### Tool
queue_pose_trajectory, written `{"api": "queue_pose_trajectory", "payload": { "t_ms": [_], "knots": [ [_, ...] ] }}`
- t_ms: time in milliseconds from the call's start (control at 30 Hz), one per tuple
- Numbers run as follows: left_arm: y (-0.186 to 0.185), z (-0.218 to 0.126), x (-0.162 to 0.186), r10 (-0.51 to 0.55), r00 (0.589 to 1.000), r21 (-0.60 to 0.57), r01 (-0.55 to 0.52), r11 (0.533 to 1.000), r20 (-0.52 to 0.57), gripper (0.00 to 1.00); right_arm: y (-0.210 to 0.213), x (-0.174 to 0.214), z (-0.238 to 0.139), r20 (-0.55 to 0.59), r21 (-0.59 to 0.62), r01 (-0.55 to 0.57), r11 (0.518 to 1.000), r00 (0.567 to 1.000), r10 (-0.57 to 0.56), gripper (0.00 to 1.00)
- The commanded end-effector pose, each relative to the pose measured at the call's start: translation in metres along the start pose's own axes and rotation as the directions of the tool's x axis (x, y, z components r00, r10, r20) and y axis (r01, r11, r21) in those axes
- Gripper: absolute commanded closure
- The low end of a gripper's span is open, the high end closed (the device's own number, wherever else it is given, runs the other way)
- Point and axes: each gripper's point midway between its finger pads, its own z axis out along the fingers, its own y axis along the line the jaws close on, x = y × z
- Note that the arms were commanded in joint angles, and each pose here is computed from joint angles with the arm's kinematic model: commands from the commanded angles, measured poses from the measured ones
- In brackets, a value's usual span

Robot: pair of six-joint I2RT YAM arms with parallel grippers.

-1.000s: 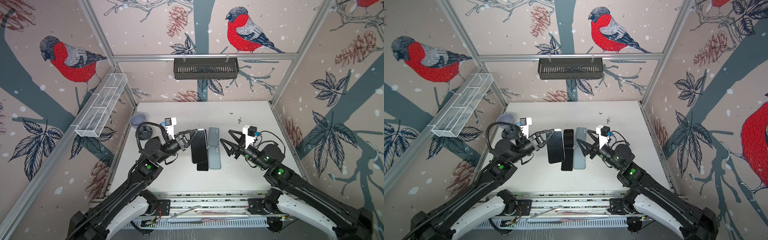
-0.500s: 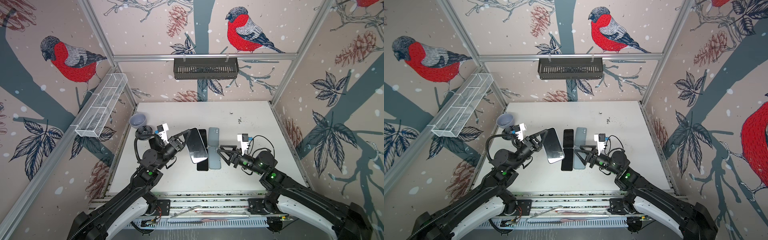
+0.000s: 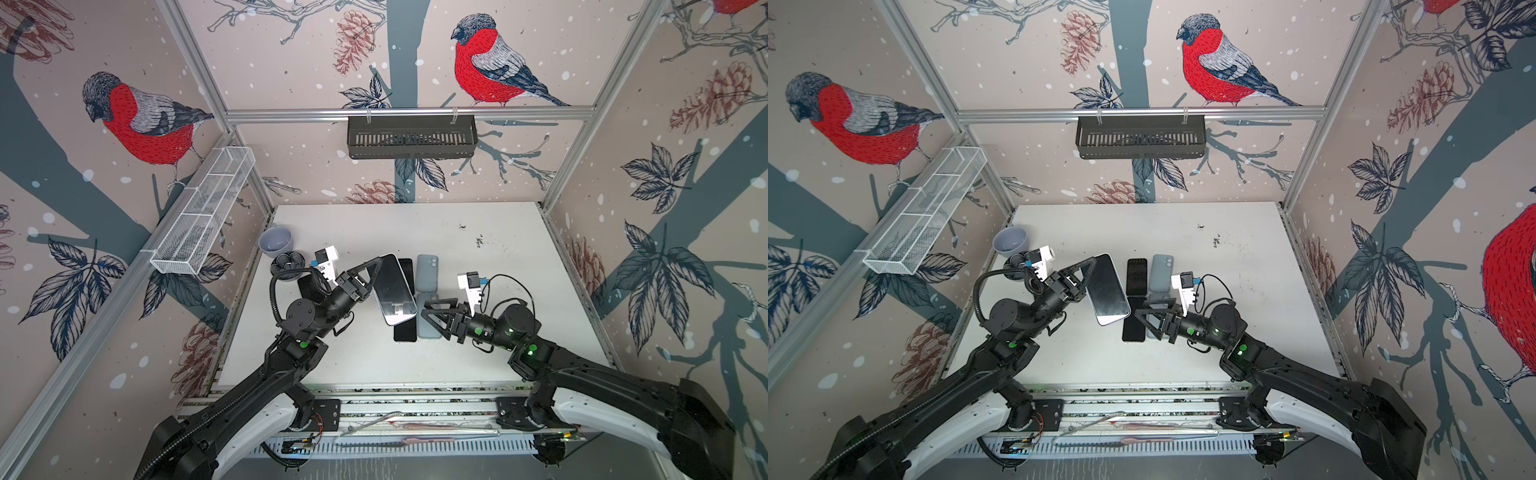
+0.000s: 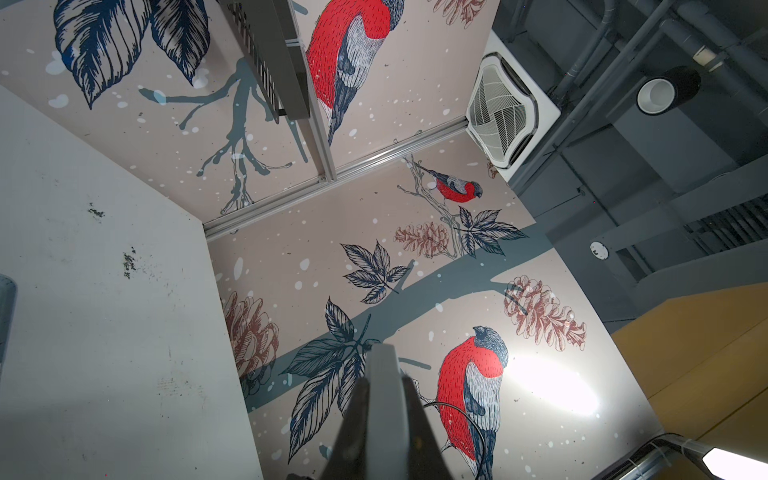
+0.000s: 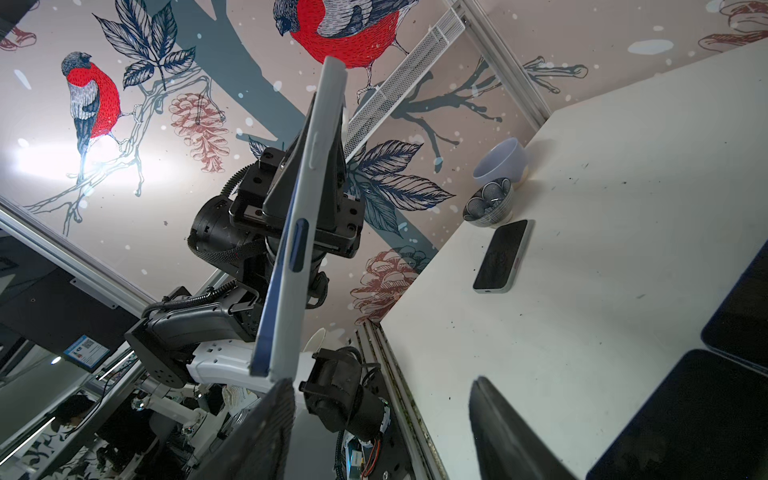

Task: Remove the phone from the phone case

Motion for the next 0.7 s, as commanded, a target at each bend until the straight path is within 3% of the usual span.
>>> {"api": "queue_pose_trajectory", "payload": {
  "t_ms": [0, 667],
  "knots": [
    [-0.0264, -0.0018, -0.0050, 0.003, 1.000, 0.110, -0.005, 0.994, 0.019, 1.00, 0.0144, -0.0098, 0.0015, 0.040, -0.056, 0.018, 0.998, 0.999, -0.016, 0.33],
    [-0.0259, 0.0003, -0.0015, 0.009, 1.000, 0.130, -0.009, 0.992, 0.004, 1.00, 0.0164, -0.0034, 0.0072, 0.023, -0.074, 0.013, 0.997, 1.000, -0.012, 0.33]
  ]
}}
